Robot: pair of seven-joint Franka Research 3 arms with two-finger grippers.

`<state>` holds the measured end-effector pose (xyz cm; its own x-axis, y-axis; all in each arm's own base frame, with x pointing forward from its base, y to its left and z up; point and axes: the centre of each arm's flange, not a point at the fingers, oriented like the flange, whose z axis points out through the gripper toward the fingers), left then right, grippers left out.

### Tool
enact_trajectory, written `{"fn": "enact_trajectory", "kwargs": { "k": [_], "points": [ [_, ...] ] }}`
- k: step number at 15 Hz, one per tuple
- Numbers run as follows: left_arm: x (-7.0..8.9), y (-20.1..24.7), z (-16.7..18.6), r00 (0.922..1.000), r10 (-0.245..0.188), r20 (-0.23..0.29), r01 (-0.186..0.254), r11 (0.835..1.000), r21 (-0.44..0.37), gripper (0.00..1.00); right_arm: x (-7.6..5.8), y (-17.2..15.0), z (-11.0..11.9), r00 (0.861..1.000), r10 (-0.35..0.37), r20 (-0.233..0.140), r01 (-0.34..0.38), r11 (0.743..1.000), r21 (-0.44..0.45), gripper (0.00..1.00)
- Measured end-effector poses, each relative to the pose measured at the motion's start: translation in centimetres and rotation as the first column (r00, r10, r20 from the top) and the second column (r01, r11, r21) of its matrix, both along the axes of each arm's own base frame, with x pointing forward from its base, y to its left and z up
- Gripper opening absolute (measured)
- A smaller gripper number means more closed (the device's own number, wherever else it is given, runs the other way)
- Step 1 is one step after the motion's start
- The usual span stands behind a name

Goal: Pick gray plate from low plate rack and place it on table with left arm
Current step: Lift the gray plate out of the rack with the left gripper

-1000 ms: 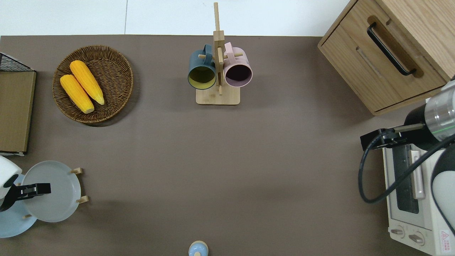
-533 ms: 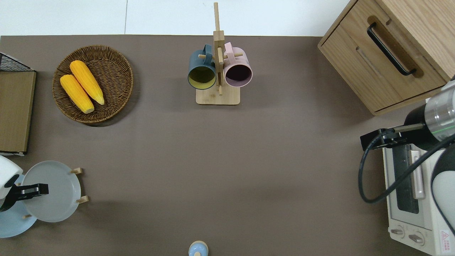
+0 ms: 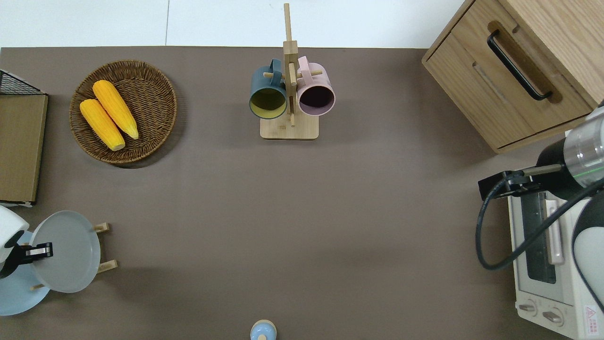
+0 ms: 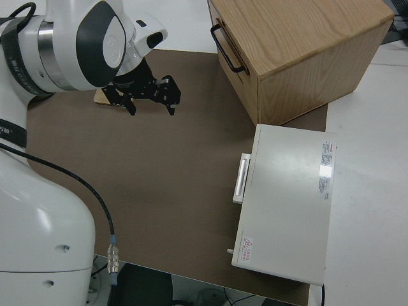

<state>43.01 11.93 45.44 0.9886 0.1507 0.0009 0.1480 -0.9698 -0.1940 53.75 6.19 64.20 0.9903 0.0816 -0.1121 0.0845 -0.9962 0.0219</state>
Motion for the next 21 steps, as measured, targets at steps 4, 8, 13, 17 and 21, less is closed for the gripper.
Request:
{"fn": "enact_trajectory", "kwargs": {
  "k": [4, 8, 13, 17, 21],
  "points": [
    [0.4, 0.1, 2.3, 0.9999, 0.012, -0.006, -0.012, 1.000, 0.006, 0.13, 0.0, 0.0, 0.0, 1.000, 0.000, 0.000, 0.000, 1.000, 0.000, 0.99],
    [0.9, 0.0, 5.8, 0.9996, 0.025, -0.012, -0.025, 1.000, 0.013, 0.13, 0.0, 0.0, 0.0, 1.000, 0.000, 0.000, 0.000, 1.000, 0.000, 0.99],
    [1.5, -1.3, 9.1, 0.9996, 0.027, 0.005, -0.027, 0.999, -0.022, 0.13, 0.0, 0.0, 0.0, 1.000, 0.000, 0.000, 0.000, 1.000, 0.000, 0.99],
    [1.8, -2.2, 9.3, 0.9997, 0.024, 0.009, -0.024, 0.998, -0.064, 0.13, 0.0, 0.0, 0.0, 1.000, 0.000, 0.000, 0.000, 1.000, 0.000, 0.99],
    [2.2, -3.6, 8.6, 0.9999, -0.008, 0.011, 0.010, 0.982, -0.187, 0.13, 0.0, 0.0, 0.0, 1.000, 0.000, 0.000, 0.000, 1.000, 0.000, 0.99]
  ]
}}
